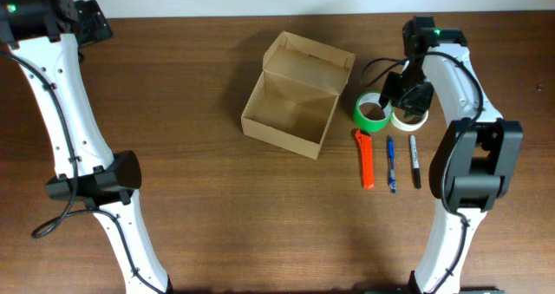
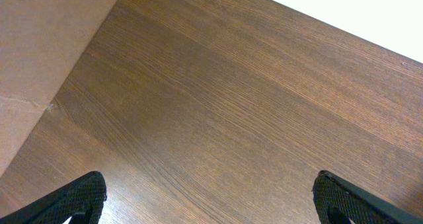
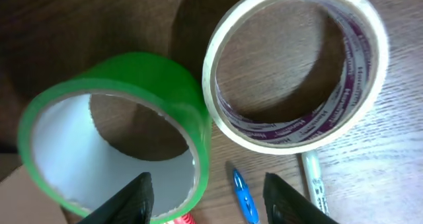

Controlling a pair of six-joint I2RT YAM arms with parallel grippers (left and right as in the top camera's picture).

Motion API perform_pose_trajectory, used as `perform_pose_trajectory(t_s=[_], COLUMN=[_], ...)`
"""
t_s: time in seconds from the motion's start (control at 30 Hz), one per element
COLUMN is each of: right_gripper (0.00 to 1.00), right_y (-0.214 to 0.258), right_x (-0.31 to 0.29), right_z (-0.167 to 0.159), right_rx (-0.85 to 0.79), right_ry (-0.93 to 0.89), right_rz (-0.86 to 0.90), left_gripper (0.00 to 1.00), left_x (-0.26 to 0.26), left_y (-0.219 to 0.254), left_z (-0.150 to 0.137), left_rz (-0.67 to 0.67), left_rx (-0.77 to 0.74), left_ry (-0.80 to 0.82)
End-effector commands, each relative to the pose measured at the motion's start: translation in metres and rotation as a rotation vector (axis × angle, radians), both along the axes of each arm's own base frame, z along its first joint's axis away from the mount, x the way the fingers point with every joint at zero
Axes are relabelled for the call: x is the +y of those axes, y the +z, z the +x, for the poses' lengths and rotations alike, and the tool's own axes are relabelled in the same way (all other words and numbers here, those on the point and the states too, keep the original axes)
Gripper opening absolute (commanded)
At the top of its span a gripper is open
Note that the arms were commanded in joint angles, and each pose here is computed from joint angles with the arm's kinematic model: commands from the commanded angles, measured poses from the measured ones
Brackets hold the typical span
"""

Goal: Pack container
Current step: 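Lower the right gripper onto the green tape roll and grasp it, then carry the green tape roll into the box and release it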

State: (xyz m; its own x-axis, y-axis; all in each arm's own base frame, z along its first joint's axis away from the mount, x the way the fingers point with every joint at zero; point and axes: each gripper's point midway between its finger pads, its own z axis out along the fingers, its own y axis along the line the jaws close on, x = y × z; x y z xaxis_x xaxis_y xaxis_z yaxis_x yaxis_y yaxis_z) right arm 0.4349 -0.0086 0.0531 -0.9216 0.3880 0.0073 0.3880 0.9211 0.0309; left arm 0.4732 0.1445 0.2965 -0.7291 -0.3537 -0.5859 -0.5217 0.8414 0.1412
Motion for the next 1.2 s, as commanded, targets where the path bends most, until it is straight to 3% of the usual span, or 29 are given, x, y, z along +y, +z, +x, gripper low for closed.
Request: perform_pose_trajectory(t_s=[0.0,0.13,0.27,0.3,0.47,0.53,0.77,1.0,1.17], right_gripper=[0.53,0.46,0.09,0.04,0.04,0.04,0.04,0.04,0.04], right_y=[-0.016,-0.031,-0.039,-0.039,-0.029,-0.003,0.142,0.287,0.291], right_x=[0.003,0.003,0.006,0.008,0.016,0.016,0.018,0.089,0.157], right_z=[-0.008,-0.014,-0.017,-0.016,-0.006,0.004,0.026,-0.01,-0.034], right_rx=[0.035,0.052,0.057,0.05,-0.002,-0.064,-0.37,-0.67,-0.675], right_ry=[-0.014,-0.026,-0.036,-0.036,0.012,0.045,0.105,0.409,0.648], right_rz=[0.016,0.019,0.035,0.042,0.095,0.092,0.069,0.077,-0.009], left_gripper=[1.0,1.0,1.0,1.0,1.0,1.0,1.0,1.0,1.0], left_x=[0.001,0.002,0.002,0.002,0.002,0.002,0.002,0.002,0.001], left_y=[0.008,0.008,0.008,0.008,0.008,0.008,0.008,0.008,0.008], left_z=[-0.005,-0.006,-0.006,-0.006,-0.006,-0.006,-0.006,-0.006,-0.005], left_rz=[0.009,0.009,0.009,0.009,0.009,0.009,0.009,0.009,0.009], left_rx=[-0.007,-0.007,-0.007,-0.007,-0.007,-0.007,-0.007,-0.007,-0.007], left_ry=[-0.002,-0.001,-0.001,-0.001,-0.001,-0.001,-0.001,-0.001,-0.002])
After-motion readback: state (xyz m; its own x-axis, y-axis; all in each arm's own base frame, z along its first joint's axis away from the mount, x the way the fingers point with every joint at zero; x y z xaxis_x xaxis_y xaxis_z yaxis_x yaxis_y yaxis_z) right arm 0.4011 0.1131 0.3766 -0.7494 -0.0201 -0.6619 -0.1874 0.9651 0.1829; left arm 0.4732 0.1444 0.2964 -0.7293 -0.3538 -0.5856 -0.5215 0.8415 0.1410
